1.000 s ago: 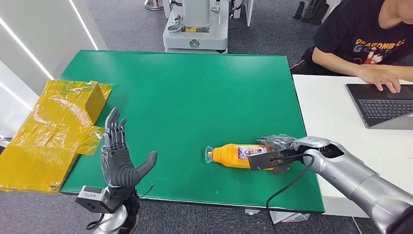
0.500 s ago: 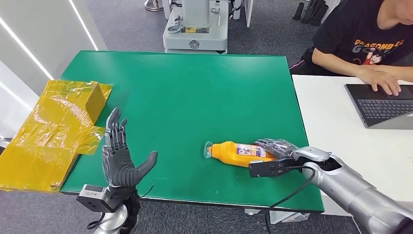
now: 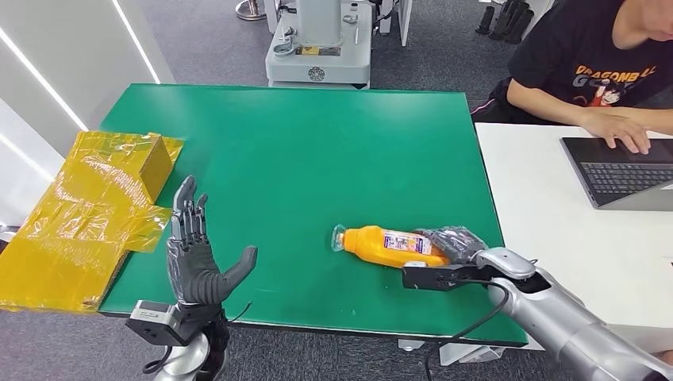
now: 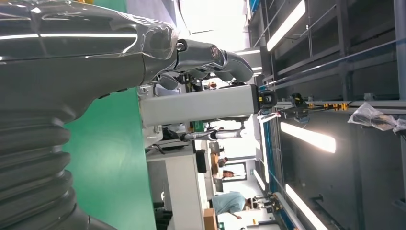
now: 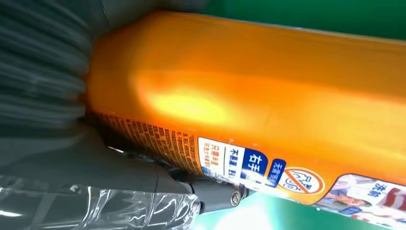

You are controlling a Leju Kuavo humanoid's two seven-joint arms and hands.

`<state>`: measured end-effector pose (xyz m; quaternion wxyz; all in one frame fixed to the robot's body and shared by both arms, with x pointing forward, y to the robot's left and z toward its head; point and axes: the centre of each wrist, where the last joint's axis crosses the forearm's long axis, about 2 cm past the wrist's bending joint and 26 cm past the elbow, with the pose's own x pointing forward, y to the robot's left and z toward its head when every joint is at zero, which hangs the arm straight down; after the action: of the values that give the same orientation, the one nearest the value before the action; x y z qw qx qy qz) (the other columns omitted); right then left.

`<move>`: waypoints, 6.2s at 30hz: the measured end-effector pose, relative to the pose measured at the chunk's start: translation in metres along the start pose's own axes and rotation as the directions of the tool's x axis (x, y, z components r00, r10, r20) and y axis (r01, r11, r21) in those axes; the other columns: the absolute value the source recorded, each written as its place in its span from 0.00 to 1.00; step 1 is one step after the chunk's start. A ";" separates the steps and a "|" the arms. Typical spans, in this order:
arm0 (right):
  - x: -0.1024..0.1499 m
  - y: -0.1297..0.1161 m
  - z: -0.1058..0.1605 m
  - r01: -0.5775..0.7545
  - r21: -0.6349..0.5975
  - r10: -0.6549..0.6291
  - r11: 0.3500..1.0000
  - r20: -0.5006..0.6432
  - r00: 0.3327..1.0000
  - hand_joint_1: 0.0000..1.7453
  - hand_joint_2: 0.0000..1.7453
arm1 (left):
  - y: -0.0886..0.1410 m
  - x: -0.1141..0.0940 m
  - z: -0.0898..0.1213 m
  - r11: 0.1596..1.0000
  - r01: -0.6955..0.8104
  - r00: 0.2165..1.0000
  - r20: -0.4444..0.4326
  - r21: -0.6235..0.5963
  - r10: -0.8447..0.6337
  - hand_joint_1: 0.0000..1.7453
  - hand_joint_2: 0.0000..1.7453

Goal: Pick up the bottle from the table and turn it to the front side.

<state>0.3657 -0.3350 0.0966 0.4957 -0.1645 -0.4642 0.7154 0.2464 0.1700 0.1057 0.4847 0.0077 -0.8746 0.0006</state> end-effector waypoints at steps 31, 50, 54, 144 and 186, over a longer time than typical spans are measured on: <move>0.123 0.016 -0.004 0.300 -0.835 -0.032 0.461 0.323 0.946 1.00 1.00 | -0.033 -0.005 -0.012 0.898 -0.419 0.896 -0.219 -0.132 0.386 0.00 1.00; 0.190 -0.030 -0.053 0.427 -0.660 -0.033 0.619 0.520 0.853 1.00 1.00 | -0.043 -0.005 -0.059 0.894 -0.405 0.905 -0.220 -0.192 0.363 0.00 1.00; 0.197 -0.027 -0.058 0.423 -0.618 -0.043 0.663 0.532 0.845 1.00 1.00 | -0.042 -0.005 -0.059 0.897 -0.401 0.907 -0.219 -0.186 0.360 0.00 1.00; 0.197 -0.010 -0.053 0.191 -0.473 0.047 0.860 0.448 0.893 1.00 1.00 | -0.030 -0.001 -0.068 0.948 -0.290 0.949 -0.166 -0.130 0.268 0.00 1.00; 0.189 0.009 -0.050 0.221 -0.482 0.007 0.848 0.427 0.904 1.00 1.00 | -0.020 -0.001 -0.083 0.882 -0.266 0.950 -0.261 -0.389 0.171 0.00 1.00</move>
<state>0.3095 -0.1473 0.1057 0.3633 -0.1105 -0.7423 0.5521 0.3175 0.1505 0.1488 0.5651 -0.1957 -0.7906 -0.1313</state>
